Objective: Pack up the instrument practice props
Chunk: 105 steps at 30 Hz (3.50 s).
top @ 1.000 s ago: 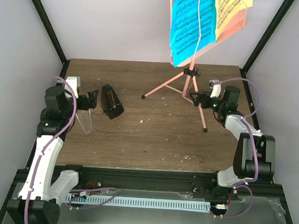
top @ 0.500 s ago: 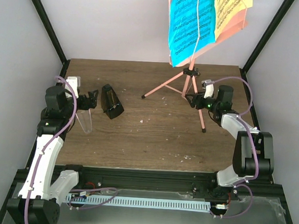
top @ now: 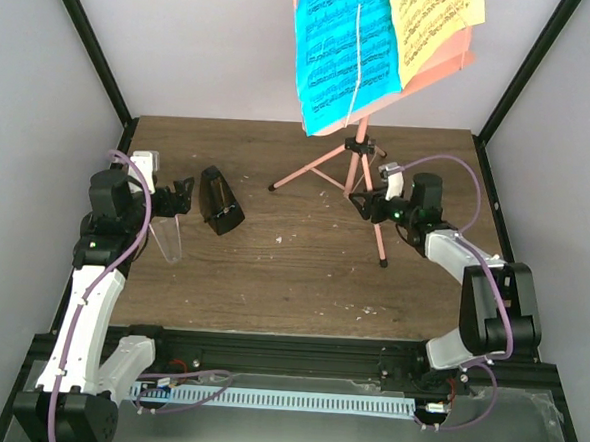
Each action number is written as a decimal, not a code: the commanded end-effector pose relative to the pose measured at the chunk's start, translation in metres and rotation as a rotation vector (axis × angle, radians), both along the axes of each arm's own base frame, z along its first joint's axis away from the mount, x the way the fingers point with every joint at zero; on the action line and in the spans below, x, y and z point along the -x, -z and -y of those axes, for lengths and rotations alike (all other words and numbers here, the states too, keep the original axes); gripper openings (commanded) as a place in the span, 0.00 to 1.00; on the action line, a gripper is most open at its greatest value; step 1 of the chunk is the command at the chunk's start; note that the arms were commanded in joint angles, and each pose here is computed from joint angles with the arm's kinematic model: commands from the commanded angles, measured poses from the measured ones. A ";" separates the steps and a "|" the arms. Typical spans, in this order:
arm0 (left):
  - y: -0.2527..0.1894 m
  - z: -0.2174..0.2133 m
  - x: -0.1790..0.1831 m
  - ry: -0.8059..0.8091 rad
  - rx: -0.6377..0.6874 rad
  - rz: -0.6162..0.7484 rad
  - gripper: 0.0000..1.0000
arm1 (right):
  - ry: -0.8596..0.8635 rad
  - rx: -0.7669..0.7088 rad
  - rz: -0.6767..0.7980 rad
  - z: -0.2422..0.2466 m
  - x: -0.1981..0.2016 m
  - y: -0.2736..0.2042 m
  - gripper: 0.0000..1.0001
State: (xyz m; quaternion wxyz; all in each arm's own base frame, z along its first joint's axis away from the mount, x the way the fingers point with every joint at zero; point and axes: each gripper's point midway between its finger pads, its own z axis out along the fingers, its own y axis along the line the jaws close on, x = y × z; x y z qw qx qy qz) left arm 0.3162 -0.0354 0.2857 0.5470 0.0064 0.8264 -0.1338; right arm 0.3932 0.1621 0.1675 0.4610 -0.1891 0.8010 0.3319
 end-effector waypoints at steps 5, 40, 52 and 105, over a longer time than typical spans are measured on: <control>-0.003 0.002 0.001 0.008 0.005 0.017 0.96 | 0.029 -0.001 0.070 0.002 0.008 -0.019 0.57; 0.001 0.003 -0.001 0.011 0.010 0.003 0.96 | 0.265 0.077 0.137 0.032 -0.034 -0.040 0.01; 0.000 0.003 0.000 0.012 0.018 0.005 0.96 | 0.642 0.025 -0.022 0.081 -0.019 -0.032 0.01; 0.003 -0.004 0.001 -0.028 -0.001 -0.006 0.97 | 0.478 -0.082 0.087 0.012 0.033 -0.089 0.99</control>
